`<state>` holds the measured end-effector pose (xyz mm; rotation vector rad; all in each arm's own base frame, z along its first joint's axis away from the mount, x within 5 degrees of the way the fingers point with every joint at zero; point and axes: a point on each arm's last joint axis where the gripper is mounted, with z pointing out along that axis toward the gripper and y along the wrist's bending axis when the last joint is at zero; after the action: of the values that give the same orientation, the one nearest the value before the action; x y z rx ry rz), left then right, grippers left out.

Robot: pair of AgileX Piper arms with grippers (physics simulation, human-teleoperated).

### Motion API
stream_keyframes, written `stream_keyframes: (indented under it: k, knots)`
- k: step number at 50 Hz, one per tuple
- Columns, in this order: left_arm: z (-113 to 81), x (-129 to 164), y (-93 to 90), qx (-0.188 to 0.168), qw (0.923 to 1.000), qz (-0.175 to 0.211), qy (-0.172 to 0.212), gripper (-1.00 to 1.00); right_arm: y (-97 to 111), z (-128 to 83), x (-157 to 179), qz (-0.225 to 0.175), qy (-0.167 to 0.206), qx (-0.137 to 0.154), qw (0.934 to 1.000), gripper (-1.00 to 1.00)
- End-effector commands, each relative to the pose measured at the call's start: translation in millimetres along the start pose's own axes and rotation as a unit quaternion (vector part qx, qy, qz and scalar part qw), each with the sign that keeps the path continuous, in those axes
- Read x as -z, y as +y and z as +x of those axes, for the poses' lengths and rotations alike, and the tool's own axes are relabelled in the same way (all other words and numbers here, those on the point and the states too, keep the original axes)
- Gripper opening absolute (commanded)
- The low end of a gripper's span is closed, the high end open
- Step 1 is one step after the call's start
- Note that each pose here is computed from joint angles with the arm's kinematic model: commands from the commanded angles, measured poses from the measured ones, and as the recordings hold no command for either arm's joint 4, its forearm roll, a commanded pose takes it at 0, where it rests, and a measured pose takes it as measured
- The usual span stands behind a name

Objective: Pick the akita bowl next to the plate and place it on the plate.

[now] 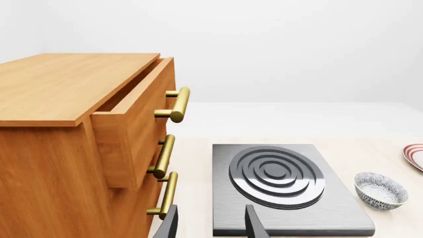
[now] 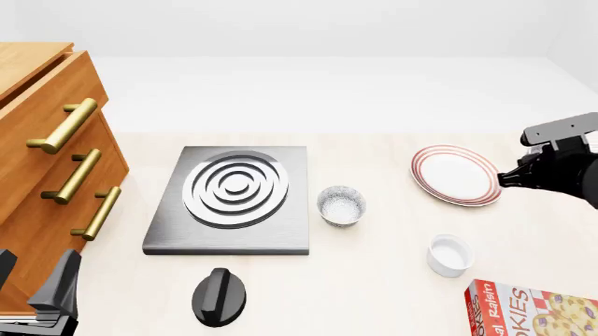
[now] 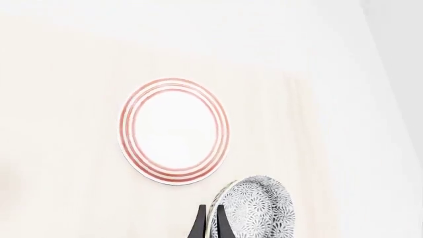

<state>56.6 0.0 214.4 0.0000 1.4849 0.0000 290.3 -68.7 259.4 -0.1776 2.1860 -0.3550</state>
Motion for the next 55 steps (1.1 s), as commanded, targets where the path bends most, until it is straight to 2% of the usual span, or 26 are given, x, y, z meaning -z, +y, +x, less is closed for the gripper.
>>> stream_keyframes:
  k: [1,12,21,33,39,50,55]
  knots:
    - [0.0,0,0.0,0.000,1.0000,0.000,0.000,1.00,7,-36,1,-0.017,-0.024,0.031,0.9991,-1.00]
    - [0.0,0,0.0,0.000,1.0000,0.000,0.000,1.00,17,-68,-10,-0.038,-0.041,0.055,0.9969,-1.00]
    - [0.0,0,0.0,0.000,1.0000,0.000,0.000,1.00,34,-90,-33,-0.059,-0.048,0.073,0.9944,-1.00]
    - [0.0,0,0.0,0.000,1.0000,0.000,0.000,1.00,50,-112,-69,-0.075,-0.052,0.080,0.9926,-1.00]
    - [0.0,0,0.0,0.000,1.0000,0.000,0.000,1.00,57,-115,-86,-0.082,-0.045,0.082,0.9922,-1.00]
    - [0.0,0,0.0,0.000,1.0000,0.000,0.000,1.00,52,-113,-112,-0.077,-0.034,0.076,0.9935,-1.00]
    - [0.0,0,0.0,0.000,1.0000,0.000,0.000,1.00,58,-107,-121,-0.081,-0.028,0.075,0.9935,-1.00]
